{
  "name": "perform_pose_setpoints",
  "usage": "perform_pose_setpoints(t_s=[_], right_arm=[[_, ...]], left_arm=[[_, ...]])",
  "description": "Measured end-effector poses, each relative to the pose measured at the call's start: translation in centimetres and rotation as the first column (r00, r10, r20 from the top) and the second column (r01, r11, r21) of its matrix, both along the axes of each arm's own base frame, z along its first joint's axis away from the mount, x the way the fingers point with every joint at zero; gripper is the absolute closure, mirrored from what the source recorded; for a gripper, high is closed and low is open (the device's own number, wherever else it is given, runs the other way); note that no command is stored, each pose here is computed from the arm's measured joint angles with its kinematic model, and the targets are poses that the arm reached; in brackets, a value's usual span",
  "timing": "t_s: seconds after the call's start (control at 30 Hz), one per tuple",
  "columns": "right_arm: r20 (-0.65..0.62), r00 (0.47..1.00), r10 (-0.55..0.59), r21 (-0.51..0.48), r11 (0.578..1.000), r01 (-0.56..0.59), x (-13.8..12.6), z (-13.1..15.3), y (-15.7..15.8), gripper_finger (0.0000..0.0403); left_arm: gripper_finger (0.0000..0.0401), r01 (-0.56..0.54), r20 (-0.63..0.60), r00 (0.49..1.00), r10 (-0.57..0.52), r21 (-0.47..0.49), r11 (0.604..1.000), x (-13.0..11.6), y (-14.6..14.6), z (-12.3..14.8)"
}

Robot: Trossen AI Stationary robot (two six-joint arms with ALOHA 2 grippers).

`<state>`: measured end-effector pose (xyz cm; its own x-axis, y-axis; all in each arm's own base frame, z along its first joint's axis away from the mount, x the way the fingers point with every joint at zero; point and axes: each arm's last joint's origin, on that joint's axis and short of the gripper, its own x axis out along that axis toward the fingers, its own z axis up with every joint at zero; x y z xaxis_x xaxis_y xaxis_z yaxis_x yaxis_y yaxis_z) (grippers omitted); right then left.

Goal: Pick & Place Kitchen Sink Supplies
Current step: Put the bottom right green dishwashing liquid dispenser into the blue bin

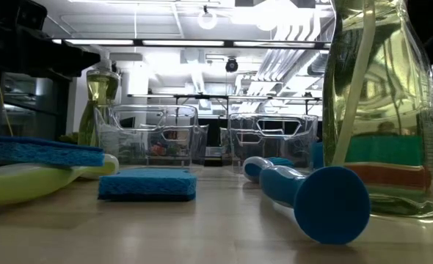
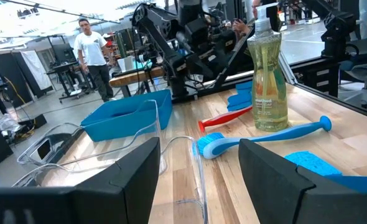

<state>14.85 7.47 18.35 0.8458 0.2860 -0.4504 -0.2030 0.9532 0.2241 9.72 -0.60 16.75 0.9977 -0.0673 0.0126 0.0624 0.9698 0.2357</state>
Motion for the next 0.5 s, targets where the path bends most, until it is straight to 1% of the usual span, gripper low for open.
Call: perform_pose_setpoints(t_s=[0.1, 0.23, 0.5], right_arm=[[-0.014, 1.0, -0.026, 0.005, 1.0, 0.026, 0.1, -0.4, 0.8, 0.0206], [-0.004, 1.0, -0.015, 0.034, 0.999, 0.015, 0.3, -0.8, 2.3, 0.0206], [0.058, 0.997, -0.058, -0.023, 0.998, 0.059, 0.1, -1.7, 4.8, 0.0206]], left_arm=[[0.0188, 0.0, 0.0, 1.0, 0.0, 0.0, 1.0, 0.0, 0.0, 0.0], [0.0188, 0.0, 0.001, 1.0, 0.0, 0.0, 1.0, 0.0, 0.0, 0.0], [0.0188, 0.0, 0.001, 1.0, 0.0, 0.0, 1.0, 0.0, 0.0, 0.0]])
